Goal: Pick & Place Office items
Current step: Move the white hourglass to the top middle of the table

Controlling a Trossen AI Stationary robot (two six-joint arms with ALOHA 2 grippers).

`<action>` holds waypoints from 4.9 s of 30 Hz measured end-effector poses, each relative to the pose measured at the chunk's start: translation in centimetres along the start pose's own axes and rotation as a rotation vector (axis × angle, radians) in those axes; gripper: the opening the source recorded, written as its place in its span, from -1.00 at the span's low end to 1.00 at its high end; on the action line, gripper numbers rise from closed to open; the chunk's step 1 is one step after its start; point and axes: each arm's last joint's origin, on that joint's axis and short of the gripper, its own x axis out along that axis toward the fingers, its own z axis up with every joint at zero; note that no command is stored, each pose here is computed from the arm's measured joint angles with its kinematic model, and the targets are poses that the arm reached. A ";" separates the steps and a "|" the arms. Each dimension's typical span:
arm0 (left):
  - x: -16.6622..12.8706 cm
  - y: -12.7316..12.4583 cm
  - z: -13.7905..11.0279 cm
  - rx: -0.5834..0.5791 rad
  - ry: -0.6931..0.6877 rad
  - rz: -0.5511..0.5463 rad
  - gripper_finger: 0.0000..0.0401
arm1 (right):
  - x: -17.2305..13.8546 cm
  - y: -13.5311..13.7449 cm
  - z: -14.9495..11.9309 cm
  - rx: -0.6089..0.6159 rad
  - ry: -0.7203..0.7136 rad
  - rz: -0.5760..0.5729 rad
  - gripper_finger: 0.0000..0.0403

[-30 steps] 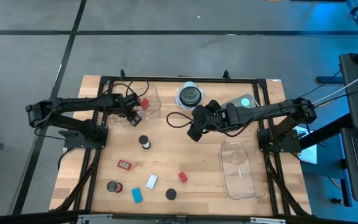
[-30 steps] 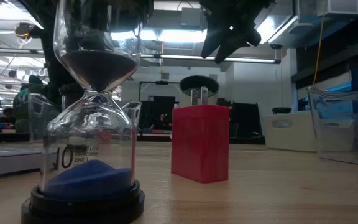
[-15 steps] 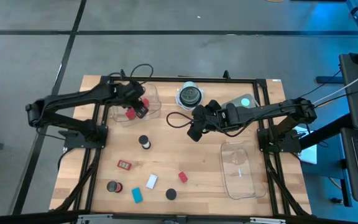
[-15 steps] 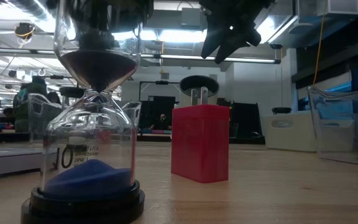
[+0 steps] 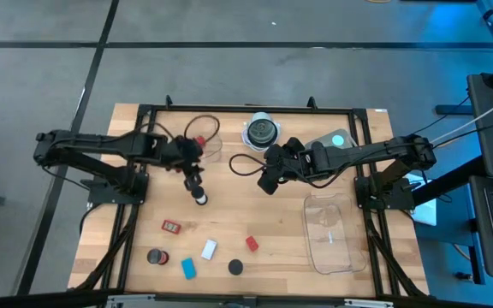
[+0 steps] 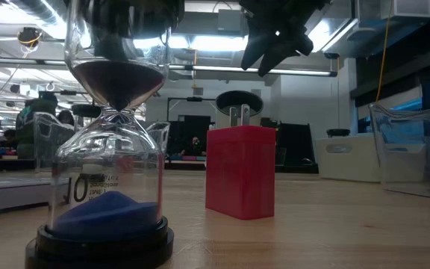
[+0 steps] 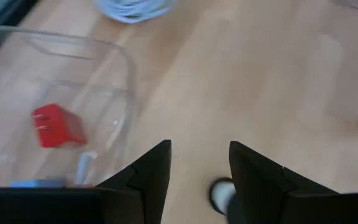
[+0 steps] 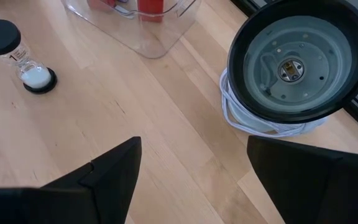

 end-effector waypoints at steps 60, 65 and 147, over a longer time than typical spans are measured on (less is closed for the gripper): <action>3.0 -6.9 -5.9 0.336 0.314 0.116 0.38 | 0.2 0.6 2.0 0.030 -0.125 0.153 0.47; 2.9 -6.6 -5.8 0.389 0.290 0.156 0.38 | 0.3 0.4 2.1 0.032 -0.112 0.164 0.47; 16.9 -3.6 6.3 0.414 -0.176 0.038 0.04 | -4.0 -1.7 1.6 0.004 0.057 0.441 0.47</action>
